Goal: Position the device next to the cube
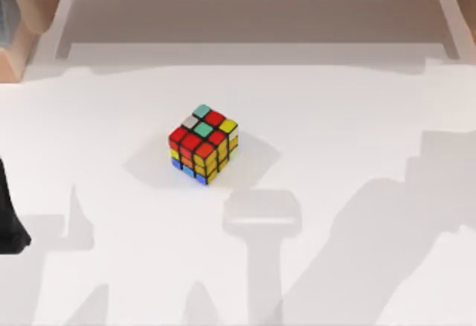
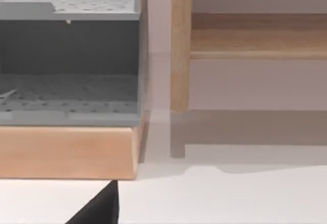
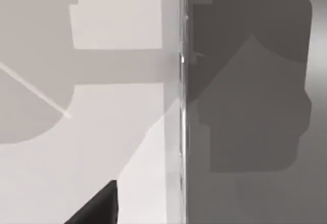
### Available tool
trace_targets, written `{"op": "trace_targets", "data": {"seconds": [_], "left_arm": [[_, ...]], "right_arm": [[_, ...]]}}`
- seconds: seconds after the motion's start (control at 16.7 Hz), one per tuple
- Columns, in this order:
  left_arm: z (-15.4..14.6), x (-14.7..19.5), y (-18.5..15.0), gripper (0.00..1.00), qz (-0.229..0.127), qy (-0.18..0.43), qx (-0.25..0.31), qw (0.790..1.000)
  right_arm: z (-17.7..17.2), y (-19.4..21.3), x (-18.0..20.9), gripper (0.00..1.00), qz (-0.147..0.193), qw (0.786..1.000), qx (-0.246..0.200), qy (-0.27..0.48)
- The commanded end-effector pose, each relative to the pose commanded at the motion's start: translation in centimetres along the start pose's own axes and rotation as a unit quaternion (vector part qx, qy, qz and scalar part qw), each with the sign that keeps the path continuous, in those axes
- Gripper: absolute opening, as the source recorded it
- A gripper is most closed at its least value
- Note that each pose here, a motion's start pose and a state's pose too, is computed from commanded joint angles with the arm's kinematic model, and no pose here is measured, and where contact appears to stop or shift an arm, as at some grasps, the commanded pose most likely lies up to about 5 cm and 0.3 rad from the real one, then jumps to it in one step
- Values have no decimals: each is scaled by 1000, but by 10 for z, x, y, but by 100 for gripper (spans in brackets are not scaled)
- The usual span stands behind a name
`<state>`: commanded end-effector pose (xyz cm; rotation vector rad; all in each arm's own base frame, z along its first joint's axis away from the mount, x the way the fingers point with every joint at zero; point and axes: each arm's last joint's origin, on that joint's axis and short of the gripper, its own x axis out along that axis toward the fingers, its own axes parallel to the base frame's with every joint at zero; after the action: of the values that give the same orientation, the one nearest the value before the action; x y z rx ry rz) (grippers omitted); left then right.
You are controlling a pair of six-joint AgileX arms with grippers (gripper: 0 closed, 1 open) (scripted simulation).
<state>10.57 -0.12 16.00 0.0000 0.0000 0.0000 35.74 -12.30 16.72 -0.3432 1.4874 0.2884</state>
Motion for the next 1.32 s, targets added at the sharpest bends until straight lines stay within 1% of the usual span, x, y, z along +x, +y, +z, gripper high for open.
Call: {"op": "trace_targets", "data": {"seconds": [0.12,0.24,0.6,0.9,1.14,1.32], "left_arm": [[0,0,0,100,0,0,0,1000],[0,0,0,100,0,0,0,1000],[0,0,0,100,0,0,0,1000],[0,0,0,100,0,0,0,1000],[0,0,0,100,0,0,0,1000],[0,0,0,100,0,0,0,1000]], "right_arm": [[5,-12,12,100,15,1000,-9,17],[7,-17,19,100,23,999,-13,25],[8,-16,21,100,23,999,-14,25],[6,-16,55,100,22,999,-13,24],[6,-16,59,100,23,999,-13,25],[6,-16,59,77,23,999,-13,25]]}}
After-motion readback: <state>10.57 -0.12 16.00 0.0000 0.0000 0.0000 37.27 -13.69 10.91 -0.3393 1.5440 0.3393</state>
